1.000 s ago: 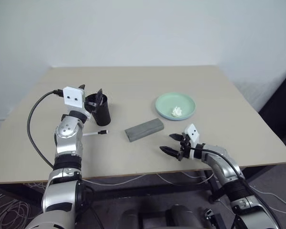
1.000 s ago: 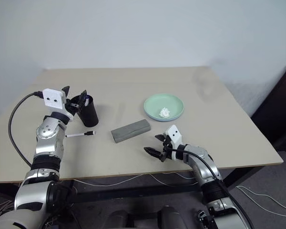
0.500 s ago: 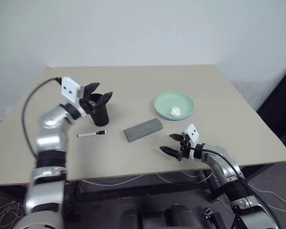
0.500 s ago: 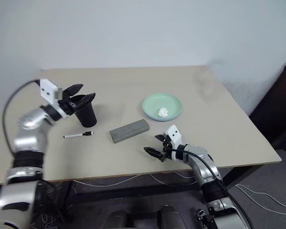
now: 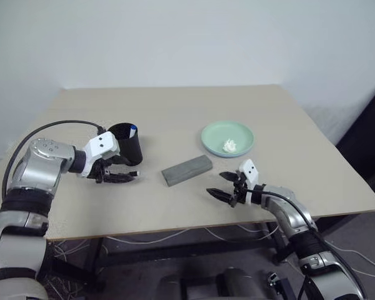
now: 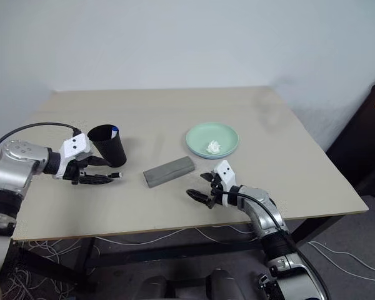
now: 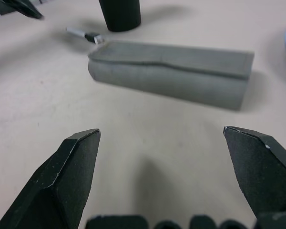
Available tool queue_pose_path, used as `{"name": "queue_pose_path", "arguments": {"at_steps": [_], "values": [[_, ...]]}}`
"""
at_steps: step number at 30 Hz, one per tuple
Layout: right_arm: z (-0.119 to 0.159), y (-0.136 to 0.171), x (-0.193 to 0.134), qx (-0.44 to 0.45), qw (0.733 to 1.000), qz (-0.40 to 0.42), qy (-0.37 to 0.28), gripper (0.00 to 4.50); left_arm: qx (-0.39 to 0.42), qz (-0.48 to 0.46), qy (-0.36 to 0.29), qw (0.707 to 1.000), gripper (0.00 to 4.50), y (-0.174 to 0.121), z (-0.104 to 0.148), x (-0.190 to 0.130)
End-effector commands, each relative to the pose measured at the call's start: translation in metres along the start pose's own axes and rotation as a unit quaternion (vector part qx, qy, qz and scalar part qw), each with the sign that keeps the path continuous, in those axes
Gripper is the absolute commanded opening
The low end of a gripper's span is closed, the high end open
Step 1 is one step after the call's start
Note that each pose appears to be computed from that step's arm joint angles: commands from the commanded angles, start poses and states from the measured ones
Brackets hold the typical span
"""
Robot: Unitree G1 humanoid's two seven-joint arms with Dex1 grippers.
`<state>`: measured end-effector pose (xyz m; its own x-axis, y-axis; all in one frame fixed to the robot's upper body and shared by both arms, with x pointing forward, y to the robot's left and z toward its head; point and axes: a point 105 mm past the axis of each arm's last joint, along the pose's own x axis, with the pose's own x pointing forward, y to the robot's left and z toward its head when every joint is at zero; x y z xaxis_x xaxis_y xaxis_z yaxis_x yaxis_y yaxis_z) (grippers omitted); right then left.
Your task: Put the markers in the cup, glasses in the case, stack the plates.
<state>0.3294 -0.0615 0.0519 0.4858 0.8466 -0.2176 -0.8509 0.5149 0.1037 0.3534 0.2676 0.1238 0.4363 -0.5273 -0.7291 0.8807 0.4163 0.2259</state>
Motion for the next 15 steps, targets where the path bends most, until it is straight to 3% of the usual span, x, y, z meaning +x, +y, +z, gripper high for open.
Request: {"name": "queue_pose_path", "arguments": {"at_steps": [1,15], "values": [[0.013,-0.003,0.000,-0.016,1.000,-0.004,-0.018,4.50,0.036,0.021,0.029,0.999,3.19,0.015,0.006,-0.001],[0.011,-0.009,-0.008,-0.008,0.999,-0.030,-0.023,4.50,0.057,0.001,0.108,0.992,3.19,0.025,-0.002,0.016]]}}
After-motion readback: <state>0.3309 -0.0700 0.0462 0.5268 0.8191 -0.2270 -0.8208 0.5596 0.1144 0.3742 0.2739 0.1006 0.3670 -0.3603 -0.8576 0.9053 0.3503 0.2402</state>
